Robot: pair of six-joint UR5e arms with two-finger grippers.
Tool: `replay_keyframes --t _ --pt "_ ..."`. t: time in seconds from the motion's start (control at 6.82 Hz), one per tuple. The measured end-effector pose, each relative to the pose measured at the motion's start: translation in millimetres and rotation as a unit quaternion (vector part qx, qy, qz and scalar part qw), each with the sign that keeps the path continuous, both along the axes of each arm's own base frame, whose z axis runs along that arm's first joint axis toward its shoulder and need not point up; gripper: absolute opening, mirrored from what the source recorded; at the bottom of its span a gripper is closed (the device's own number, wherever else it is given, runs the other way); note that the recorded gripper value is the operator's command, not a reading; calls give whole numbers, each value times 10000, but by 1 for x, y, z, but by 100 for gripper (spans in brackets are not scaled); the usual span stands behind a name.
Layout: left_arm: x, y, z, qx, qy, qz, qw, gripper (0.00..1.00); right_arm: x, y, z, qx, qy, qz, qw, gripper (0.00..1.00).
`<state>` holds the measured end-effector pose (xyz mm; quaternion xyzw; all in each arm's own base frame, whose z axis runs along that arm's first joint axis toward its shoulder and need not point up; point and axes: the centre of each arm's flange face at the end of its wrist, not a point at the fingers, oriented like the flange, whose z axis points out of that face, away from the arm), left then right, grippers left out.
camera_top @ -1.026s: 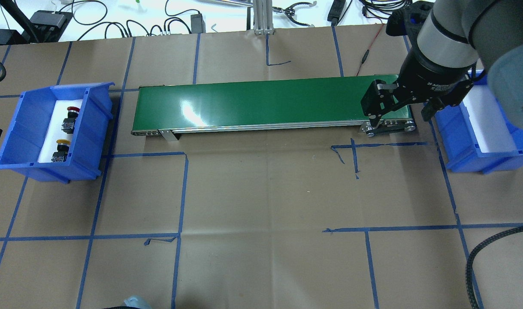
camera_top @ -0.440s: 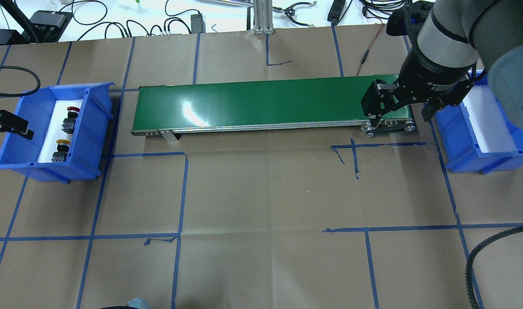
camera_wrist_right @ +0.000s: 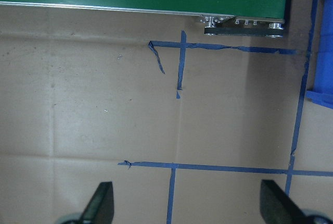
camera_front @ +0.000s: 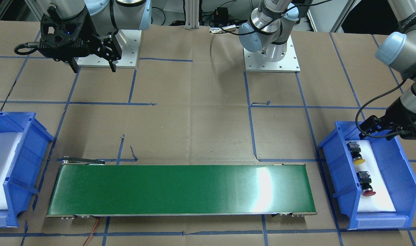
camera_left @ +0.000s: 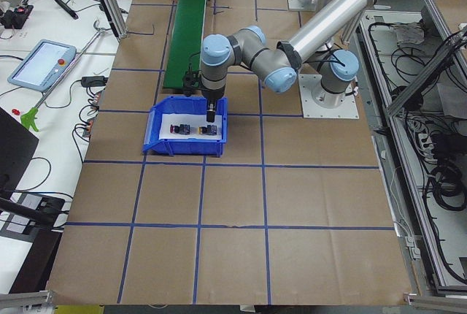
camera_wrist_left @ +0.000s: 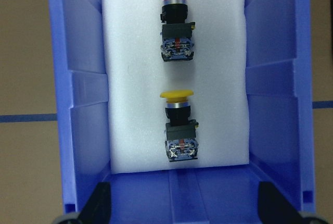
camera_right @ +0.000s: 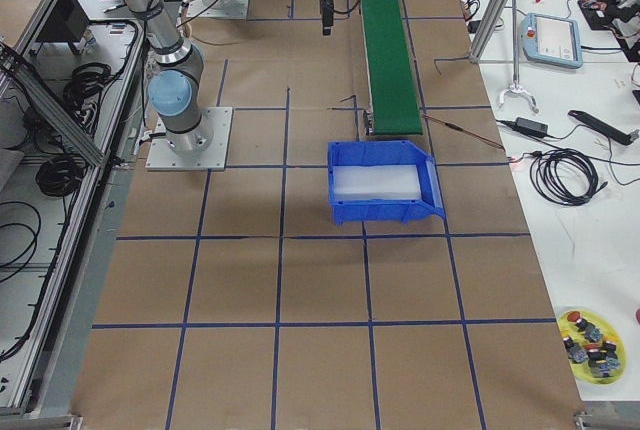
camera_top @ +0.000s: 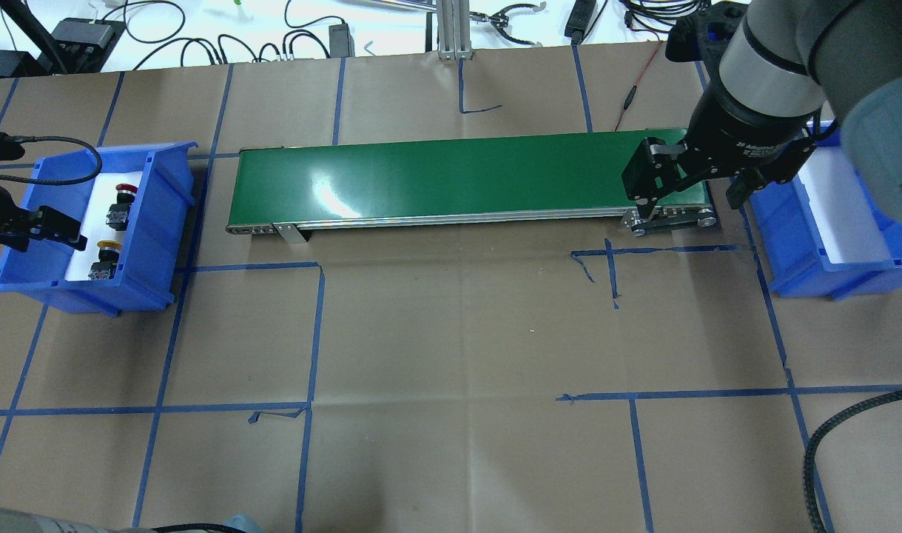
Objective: Transport two buttons from left to right
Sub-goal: 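Lower the left gripper into the bin toward the yellow-capped button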
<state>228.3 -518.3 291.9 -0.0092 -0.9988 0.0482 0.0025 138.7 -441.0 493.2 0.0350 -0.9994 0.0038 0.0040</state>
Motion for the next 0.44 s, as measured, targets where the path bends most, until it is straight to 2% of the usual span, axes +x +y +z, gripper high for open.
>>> replay_keyframes --t 0.44 --pt "-14 -17 -41 -9 -23 -174 9998 99 0 0 -1 3 -3 1 10000 100"
